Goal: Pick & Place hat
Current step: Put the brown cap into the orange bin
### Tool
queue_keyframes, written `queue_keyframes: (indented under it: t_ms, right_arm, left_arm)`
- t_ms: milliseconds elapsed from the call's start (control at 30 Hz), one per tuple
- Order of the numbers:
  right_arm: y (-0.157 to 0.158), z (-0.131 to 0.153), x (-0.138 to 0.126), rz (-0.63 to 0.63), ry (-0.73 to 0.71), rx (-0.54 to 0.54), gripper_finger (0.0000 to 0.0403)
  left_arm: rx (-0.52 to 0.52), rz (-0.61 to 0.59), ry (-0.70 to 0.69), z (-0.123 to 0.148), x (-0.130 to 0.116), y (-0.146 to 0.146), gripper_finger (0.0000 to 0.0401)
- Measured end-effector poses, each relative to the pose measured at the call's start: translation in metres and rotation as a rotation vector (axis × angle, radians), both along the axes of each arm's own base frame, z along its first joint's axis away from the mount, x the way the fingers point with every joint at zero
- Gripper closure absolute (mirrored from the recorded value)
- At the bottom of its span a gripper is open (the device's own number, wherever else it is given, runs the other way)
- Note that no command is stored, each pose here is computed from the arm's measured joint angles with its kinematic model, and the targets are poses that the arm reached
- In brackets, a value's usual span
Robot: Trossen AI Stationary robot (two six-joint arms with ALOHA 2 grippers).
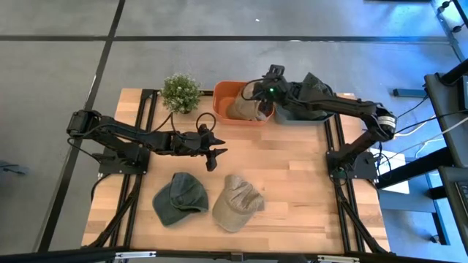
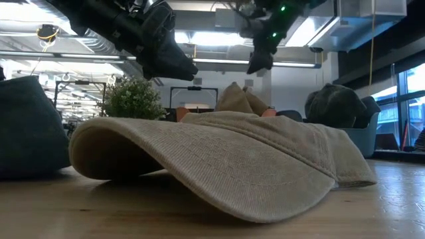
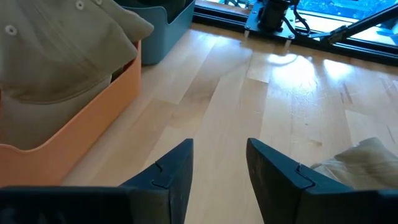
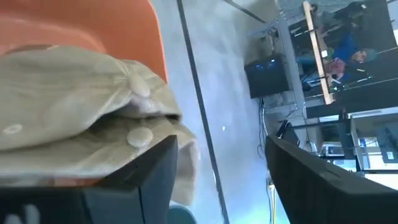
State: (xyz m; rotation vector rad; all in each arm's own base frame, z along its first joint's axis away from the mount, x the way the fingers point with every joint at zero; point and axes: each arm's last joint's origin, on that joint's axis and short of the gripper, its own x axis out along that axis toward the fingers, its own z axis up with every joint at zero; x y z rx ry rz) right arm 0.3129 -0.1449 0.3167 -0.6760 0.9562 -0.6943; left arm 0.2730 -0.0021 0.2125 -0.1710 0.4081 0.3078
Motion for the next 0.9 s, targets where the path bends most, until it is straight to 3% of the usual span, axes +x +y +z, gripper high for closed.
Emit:
queue_keyframes:
  t_ms: [133, 233, 433, 533, 633, 733, 900]
  right_arm:
    - [0.013, 0.015, -0.010, 0.023, -0.023, -0.004, 0.0156]
    - [0.029, 0.023, -0.018, 0.076, -0.069, 0.076, 0.0156]
    - [0.073, 0.018, -0.026, 0.395, -0.108, 0.537, 0.0155]
    - [0.094, -0.004, -0.024, 0.554, -0.068, 0.676, 0.0155]
    - [0.109, -0.033, -0.023, 0.573, -0.021, 0.681, 0.0155]
    - [0.118, -0.056, -0.025, 0.502, -0.001, 0.623, 0.0155]
    - [0.121, -0.072, -0.027, 0.414, -0.016, 0.533, 0.0155]
  left_arm:
    - [-0.001, -0.002, 0.000, 0.000, 0.000, 0.000, 0.0257]
    - [-0.014, -0.003, -0.003, 0.000, 0.000, -0.001, 0.0255]
    - [-0.073, 0.020, -0.019, 0.000, 0.000, -0.001, 0.0257]
    - [-0.133, 0.010, -0.029, -0.001, 0.000, -0.005, 0.0256]
    - [-0.145, -0.034, -0.003, -0.007, 0.003, -0.013, 0.0256]
    - [-0.158, -0.091, 0.017, -0.019, 0.010, -0.024, 0.0257]
    - [-0.138, -0.249, 0.044, -0.038, 0.030, -0.041, 0.0256]
